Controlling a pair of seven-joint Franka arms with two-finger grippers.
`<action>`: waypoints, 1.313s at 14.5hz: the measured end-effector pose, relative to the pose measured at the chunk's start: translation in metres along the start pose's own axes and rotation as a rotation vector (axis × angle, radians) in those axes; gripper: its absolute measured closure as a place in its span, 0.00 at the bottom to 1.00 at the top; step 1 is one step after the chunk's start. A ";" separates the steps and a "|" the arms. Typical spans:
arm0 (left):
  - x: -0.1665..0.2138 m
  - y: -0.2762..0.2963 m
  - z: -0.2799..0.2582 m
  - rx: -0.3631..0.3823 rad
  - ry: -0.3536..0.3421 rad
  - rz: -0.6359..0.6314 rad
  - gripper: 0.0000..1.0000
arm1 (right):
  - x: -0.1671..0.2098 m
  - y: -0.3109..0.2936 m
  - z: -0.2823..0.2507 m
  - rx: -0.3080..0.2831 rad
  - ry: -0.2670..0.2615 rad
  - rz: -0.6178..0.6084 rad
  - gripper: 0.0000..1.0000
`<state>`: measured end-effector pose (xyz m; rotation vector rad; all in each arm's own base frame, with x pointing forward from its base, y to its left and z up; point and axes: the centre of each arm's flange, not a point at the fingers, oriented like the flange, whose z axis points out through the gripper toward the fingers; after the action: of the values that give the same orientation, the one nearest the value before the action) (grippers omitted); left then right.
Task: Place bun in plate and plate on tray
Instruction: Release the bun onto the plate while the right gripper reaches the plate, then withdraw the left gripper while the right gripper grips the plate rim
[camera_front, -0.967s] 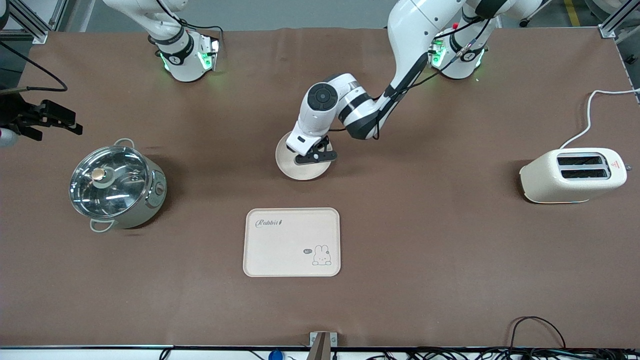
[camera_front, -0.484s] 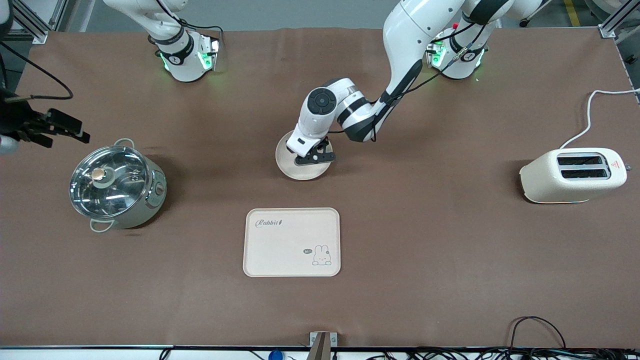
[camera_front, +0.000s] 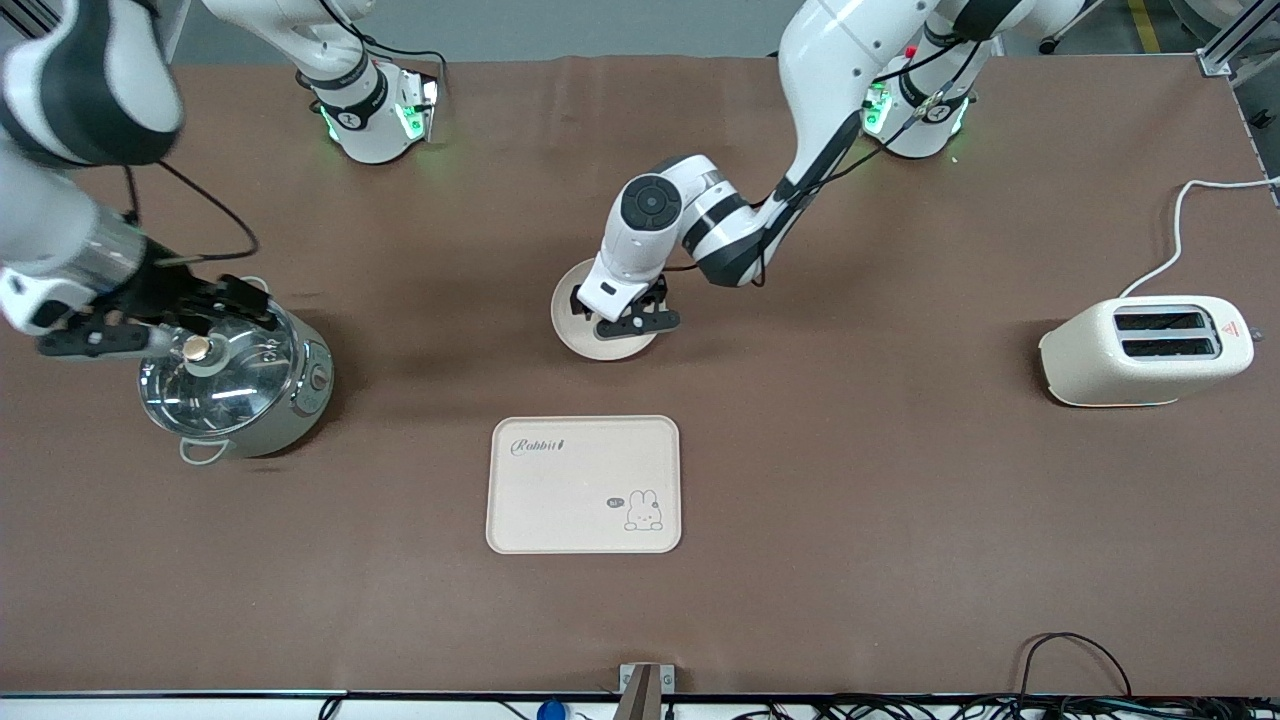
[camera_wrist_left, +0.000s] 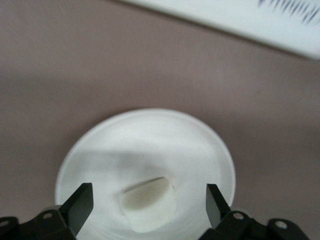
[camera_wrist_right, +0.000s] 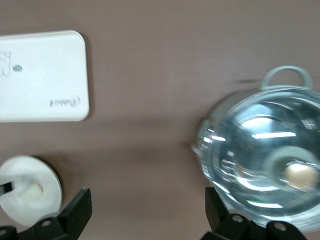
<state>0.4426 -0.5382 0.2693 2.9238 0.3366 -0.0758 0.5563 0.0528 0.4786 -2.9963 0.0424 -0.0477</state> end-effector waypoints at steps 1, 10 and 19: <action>0.017 -0.004 -0.029 -0.007 0.022 -0.019 0.00 | -0.005 -0.019 0.019 0.000 0.015 0.013 0.00; 0.165 -0.114 -0.210 0.131 0.229 -0.021 0.00 | -0.065 -0.148 0.177 0.032 -0.012 0.028 0.00; 0.205 -0.233 -0.352 0.229 0.277 -0.009 0.00 | -0.134 -0.236 0.263 -0.033 -0.133 0.010 0.03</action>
<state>0.5988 -0.2006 0.5546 3.1631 0.4069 0.3130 0.4378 0.3284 0.2492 -3.0238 0.0442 0.1542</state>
